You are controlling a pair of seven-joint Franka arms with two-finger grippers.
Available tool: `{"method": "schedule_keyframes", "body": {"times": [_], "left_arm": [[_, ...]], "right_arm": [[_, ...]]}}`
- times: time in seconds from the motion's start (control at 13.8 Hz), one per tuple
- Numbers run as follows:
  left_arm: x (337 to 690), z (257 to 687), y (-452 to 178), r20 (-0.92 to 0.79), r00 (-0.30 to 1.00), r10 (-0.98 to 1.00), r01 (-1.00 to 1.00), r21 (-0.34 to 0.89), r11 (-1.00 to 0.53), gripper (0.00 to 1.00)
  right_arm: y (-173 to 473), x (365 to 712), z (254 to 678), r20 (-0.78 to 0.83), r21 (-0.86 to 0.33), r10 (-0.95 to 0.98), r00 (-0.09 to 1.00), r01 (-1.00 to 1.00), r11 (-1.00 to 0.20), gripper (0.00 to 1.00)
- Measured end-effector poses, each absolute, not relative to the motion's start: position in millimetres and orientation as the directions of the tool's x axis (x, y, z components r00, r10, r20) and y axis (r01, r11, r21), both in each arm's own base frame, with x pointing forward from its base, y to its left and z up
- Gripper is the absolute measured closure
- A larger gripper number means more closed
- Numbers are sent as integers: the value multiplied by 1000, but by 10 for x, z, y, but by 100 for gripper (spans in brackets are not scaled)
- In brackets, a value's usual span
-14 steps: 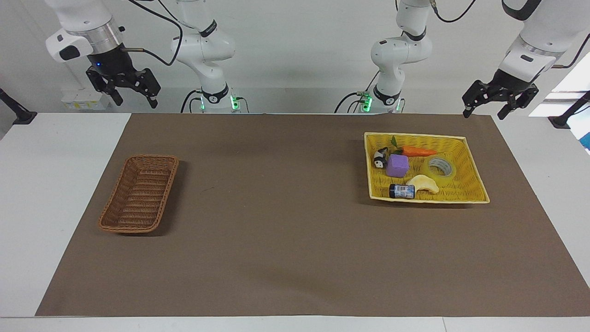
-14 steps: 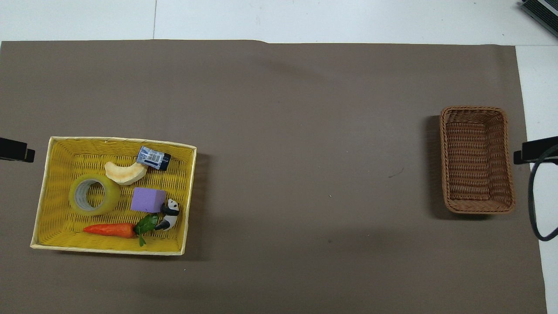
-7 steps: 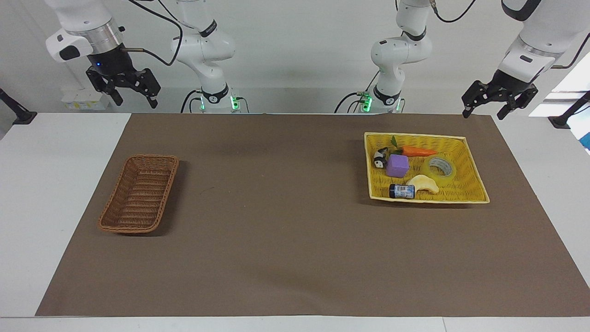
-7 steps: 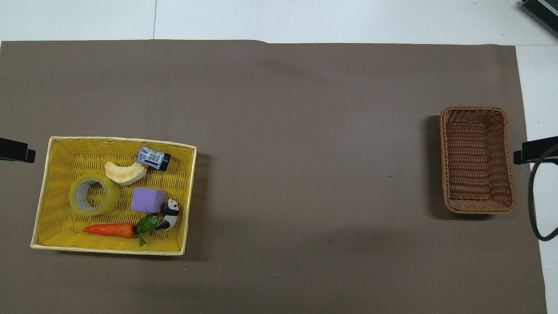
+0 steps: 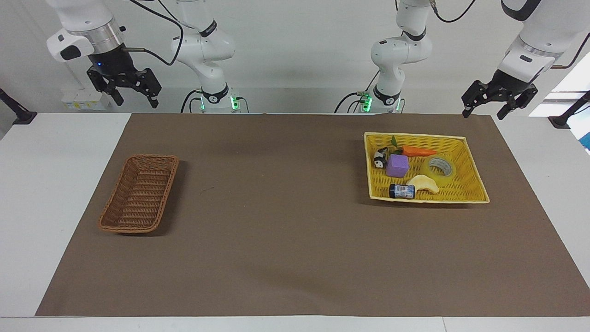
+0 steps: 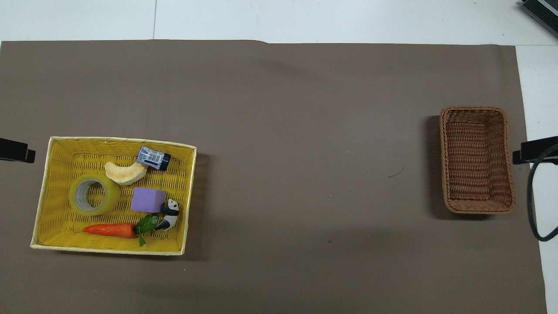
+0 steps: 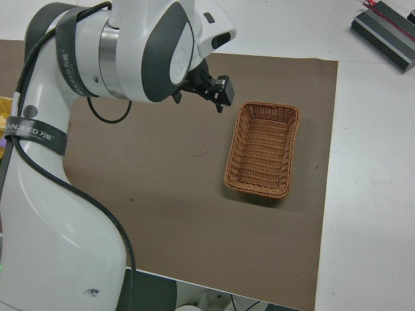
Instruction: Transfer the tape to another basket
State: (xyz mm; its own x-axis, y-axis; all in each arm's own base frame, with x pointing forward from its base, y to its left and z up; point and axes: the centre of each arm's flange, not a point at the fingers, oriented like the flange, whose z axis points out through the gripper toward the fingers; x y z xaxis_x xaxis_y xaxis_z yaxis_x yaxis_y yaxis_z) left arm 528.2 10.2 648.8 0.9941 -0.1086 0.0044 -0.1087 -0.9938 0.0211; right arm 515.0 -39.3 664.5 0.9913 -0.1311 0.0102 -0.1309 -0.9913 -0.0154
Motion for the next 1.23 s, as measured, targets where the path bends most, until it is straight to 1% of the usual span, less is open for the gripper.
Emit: {"method": "schedule_keyframes", "body": {"times": [0.8, 1.01, 1.23], "left_arm": [[5279, 6479, 106, 1, 995, -99, -99, 22, -995, 0], [5275, 6391, 173, -20, 999, 34, 34, 22, -999, 0], [5292, 6145, 218, -48, 995, 82, 83, 20, -996, 0]], "right_arm": [[-348, 5151, 6648, 10, -14, -123, 992, -123, -992, 0], [-168, 5158, 6651, 10, -11, -90, 996, -90, -996, 0], [-80, 5159, 6652, 11, -10, -74, 997, -74, -997, 0]]}}
